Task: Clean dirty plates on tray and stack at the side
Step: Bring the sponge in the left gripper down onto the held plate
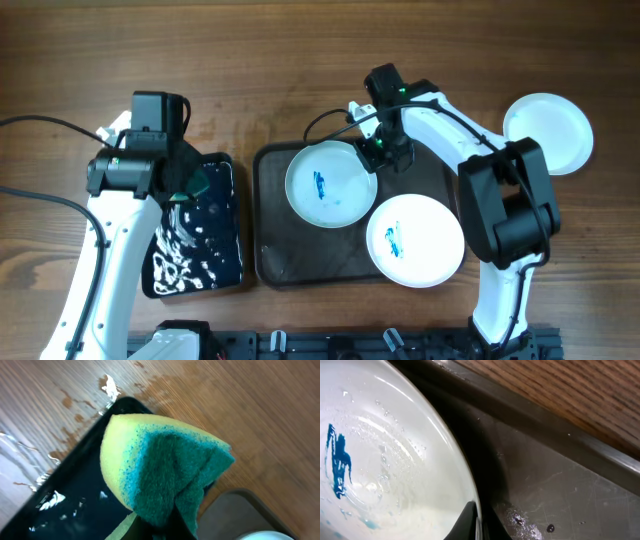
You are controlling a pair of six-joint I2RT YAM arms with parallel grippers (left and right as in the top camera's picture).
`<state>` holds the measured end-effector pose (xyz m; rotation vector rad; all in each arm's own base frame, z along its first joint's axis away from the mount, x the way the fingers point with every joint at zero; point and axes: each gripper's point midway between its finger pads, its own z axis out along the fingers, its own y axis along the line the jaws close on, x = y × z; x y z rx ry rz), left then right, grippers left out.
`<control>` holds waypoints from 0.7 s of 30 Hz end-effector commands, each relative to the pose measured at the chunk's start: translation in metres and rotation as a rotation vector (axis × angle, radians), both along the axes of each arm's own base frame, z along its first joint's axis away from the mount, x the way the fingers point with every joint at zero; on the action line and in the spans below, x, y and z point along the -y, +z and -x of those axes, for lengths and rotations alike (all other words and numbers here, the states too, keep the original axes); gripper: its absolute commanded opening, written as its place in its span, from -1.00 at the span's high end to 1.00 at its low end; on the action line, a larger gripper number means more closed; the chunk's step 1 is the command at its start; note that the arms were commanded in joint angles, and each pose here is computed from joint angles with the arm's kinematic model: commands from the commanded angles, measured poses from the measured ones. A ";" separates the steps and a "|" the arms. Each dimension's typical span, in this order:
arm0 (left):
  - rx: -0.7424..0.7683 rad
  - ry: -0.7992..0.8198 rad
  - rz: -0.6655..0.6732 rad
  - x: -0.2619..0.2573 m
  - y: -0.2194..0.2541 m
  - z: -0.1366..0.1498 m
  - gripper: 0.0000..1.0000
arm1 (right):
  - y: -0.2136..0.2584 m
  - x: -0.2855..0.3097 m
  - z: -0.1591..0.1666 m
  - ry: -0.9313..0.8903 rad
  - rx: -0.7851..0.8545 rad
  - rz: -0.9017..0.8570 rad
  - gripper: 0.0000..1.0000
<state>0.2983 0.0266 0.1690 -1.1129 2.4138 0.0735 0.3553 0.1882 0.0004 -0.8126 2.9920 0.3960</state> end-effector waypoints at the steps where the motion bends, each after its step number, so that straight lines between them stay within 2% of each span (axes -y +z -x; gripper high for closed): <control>1: 0.042 -0.077 0.139 0.026 0.005 -0.013 0.92 | -0.025 -0.005 0.025 -0.035 -0.112 -0.012 0.91; 4: 0.091 -0.183 0.340 0.066 0.012 -0.024 0.92 | -0.021 -0.013 0.030 -0.034 -0.141 -0.059 0.91; 7: 0.125 -0.274 0.464 0.096 0.019 -0.033 0.92 | -0.021 -0.013 0.030 -0.041 -0.144 -0.063 0.91; 12: 0.049 -0.472 0.566 0.154 -0.006 -0.040 0.92 | -0.021 -0.014 0.030 -0.040 -0.144 -0.064 0.91; 14: 0.016 -0.625 0.603 0.190 -0.022 -0.042 0.92 | -0.021 -0.014 0.030 -0.041 -0.145 -0.063 0.91; 21: -0.176 -0.841 0.614 0.251 -0.088 -0.017 0.92 | -0.021 -0.013 0.031 -0.040 -0.147 -0.062 0.91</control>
